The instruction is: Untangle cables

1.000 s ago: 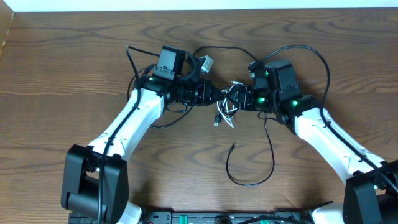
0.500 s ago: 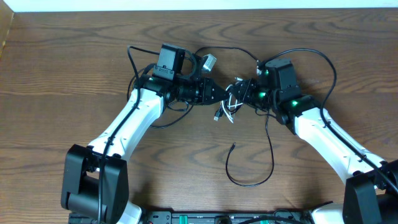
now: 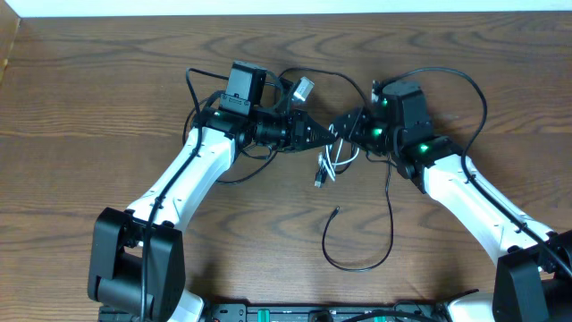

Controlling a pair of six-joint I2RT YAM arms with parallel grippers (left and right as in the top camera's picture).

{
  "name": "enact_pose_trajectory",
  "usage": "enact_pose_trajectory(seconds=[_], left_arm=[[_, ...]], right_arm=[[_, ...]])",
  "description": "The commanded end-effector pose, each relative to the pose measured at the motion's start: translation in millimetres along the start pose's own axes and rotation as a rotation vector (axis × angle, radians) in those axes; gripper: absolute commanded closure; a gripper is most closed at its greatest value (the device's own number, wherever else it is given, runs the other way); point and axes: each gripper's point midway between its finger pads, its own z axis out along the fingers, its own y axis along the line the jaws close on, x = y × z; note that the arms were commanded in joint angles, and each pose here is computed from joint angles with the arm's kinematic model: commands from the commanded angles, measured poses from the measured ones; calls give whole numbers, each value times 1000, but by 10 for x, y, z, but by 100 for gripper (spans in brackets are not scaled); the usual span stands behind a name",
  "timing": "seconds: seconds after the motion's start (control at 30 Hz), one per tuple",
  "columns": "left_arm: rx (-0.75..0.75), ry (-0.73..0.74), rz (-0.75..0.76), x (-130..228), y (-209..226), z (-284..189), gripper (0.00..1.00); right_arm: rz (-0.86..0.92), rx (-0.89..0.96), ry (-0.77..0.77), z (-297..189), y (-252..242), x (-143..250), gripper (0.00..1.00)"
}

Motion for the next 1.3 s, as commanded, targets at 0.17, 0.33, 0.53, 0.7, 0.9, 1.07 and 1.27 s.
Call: enact_pose_trajectory(seconds=[0.17, 0.33, 0.53, 0.7, 0.9, 1.07, 1.27], left_arm=[[47, -15, -3, -70, -158, -100, 93], [51, -15, 0, -66, -182, -109, 93], [51, -15, 1, -67, -182, -109, 93], [51, -15, 1, -67, -181, -109, 93], [51, -15, 2, -67, -181, -109, 93], [51, -15, 2, -67, -181, -109, 93], [48, -14, 18, -60, -173, -109, 93]], right_arm=[[9, 91, -14, 0, -182, 28, 64], [109, 72, -29, 12, -145, -3, 56], [469, 103, -21, 103, -258, 103, 47], [533, 29, -51, 236, -148, 62, 49], [564, 6, -112, 245, -141, -36, 82], [571, 49, -127, 241, -243, -22, 99], [380, 56, -144, 208, -281, -125, 99]])
